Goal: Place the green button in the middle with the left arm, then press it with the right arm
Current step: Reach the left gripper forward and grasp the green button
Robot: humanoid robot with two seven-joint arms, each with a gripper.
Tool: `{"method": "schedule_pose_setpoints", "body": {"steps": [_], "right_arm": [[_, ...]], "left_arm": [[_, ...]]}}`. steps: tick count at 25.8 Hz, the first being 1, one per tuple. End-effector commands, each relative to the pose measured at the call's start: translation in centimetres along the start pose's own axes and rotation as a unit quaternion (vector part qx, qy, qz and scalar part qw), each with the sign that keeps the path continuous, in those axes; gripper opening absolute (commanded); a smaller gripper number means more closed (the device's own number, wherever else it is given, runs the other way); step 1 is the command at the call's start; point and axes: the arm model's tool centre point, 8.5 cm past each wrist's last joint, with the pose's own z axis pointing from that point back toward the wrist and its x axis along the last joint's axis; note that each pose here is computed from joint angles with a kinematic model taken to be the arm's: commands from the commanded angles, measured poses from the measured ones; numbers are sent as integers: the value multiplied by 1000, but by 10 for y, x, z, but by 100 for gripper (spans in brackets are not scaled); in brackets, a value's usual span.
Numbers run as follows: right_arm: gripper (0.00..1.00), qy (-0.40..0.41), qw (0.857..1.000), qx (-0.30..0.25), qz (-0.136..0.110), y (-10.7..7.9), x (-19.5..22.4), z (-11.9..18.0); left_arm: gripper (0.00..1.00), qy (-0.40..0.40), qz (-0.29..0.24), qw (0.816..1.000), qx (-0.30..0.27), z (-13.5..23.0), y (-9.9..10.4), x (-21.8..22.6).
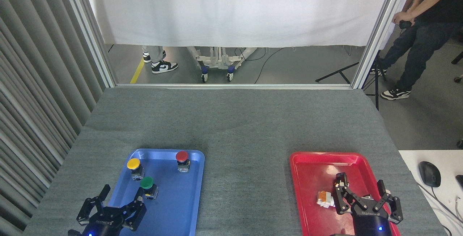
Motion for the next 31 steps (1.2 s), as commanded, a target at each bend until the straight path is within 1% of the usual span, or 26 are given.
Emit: {"method": "schedule_pose_setpoints", "body": {"steps": [1,2,5,7,11,13,14,16,19,23,29,31], "right_arm": [[100,-10,1000,4,-1,3,7,2],[100,-19,1000,6,-2,4,13,3],[100,-43,999,10,-5,7,33,4],[100,-51,999,11,-10,8,41,5],[100,-52,999,10,-11,7,42,5],[100,-51,999,10,-12,7,43,6],[100,-51,999,10,-13,8,43,6],[100,-53,998,11,-14,8,45,6],[100,-53,998,11,-14,8,45,6],[100,-53,998,9,-15,7,46,7],[100,-53,998,10,-18,7,47,8],[100,-53,998,10,-18,7,47,8]], "left_arm": [[99,5,6,1000,-11,0,-10,2],[99,6,2,1000,-18,-1,-14,1],[99,11,-17,999,-25,-1,-18,-2],[99,12,-13,999,-28,-4,-21,-1],[99,2,6,999,-37,-14,-32,20],[99,0,0,999,-42,-24,-39,30],[99,0,-11,999,-53,-29,-45,34],[99,6,-28,998,-62,-37,-50,36],[99,23,-21,997,-74,-44,-59,42],[99,35,-21,996,-76,-45,-61,39],[99,45,-21,995,-89,-59,-67,34],[95,53,-22,994,-90,-62,-67,32]]}}
